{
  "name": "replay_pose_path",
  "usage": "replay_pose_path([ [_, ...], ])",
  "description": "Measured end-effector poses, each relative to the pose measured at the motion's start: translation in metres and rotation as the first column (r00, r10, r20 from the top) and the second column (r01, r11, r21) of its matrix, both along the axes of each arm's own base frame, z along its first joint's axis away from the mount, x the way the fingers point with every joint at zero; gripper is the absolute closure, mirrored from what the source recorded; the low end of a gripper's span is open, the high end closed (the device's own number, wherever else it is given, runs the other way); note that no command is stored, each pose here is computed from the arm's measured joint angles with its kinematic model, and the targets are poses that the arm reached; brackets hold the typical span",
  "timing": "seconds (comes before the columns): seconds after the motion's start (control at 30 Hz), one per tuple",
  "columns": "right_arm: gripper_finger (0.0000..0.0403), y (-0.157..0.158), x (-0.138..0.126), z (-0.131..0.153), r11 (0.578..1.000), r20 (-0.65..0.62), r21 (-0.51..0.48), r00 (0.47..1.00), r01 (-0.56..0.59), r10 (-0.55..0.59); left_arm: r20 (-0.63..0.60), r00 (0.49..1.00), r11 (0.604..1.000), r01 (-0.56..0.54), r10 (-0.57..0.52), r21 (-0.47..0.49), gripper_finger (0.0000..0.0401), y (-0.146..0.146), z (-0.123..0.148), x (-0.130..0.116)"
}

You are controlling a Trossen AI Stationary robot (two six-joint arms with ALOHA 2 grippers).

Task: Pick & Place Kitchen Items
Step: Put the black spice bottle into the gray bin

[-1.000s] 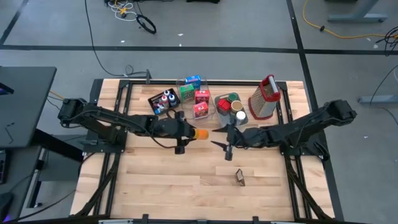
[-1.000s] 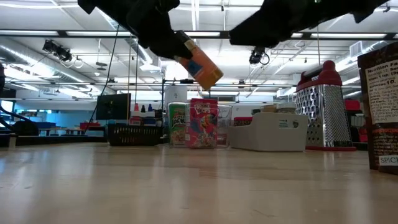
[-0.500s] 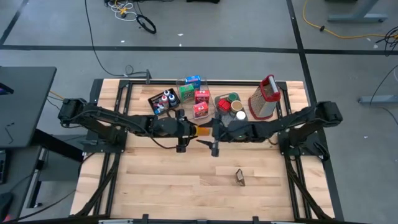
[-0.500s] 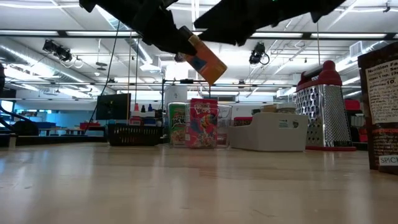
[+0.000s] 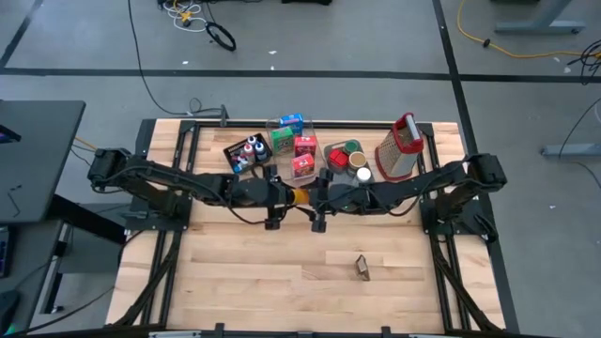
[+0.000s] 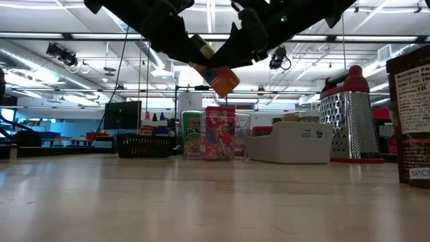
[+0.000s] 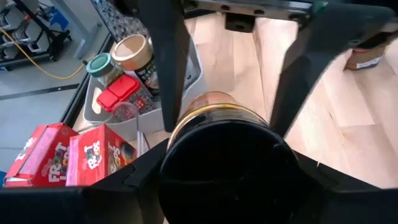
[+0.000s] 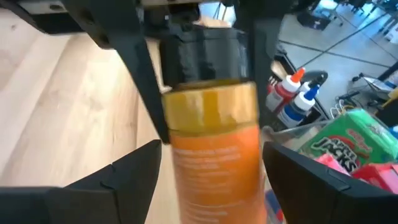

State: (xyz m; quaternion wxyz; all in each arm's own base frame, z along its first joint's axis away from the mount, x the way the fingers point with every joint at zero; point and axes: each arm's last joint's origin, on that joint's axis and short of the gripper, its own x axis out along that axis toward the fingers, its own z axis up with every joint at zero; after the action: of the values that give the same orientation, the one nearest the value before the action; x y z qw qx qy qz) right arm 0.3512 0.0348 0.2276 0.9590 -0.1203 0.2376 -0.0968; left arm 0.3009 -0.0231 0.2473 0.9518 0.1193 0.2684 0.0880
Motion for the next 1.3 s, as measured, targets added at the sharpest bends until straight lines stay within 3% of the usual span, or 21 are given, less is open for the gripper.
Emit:
replay_pose_path([
  [0.4,0.0097,-0.007,-0.002,-0.002,0.998,-0.030,-0.010,0.998,0.054,-0.054,0.035,0.999,1.000,0.021,-0.020,-0.009,0.0166,-0.001,0.003,0.002],
  [0.8,0.0203,-0.007,-0.002,-0.002,0.999,-0.035,0.005,0.999,0.037,-0.037,0.041,0.999,1.000,0.017,-0.018,0.012,0.0152,0.000,0.004,0.002],
  [1.1,0.0175,-0.002,-0.005,-0.006,0.993,-0.064,0.070,0.994,0.092,-0.087,0.031,0.999,0.997,-0.016,0.014,0.070,0.0126,0.001,0.004,0.002],
  [1.3,0.0178,-0.003,-0.011,-0.013,0.976,-0.118,0.071,0.973,0.206,-0.197,0.041,0.997,0.992,-0.072,0.068,0.101,0.0111,0.003,0.006,0.001],
])
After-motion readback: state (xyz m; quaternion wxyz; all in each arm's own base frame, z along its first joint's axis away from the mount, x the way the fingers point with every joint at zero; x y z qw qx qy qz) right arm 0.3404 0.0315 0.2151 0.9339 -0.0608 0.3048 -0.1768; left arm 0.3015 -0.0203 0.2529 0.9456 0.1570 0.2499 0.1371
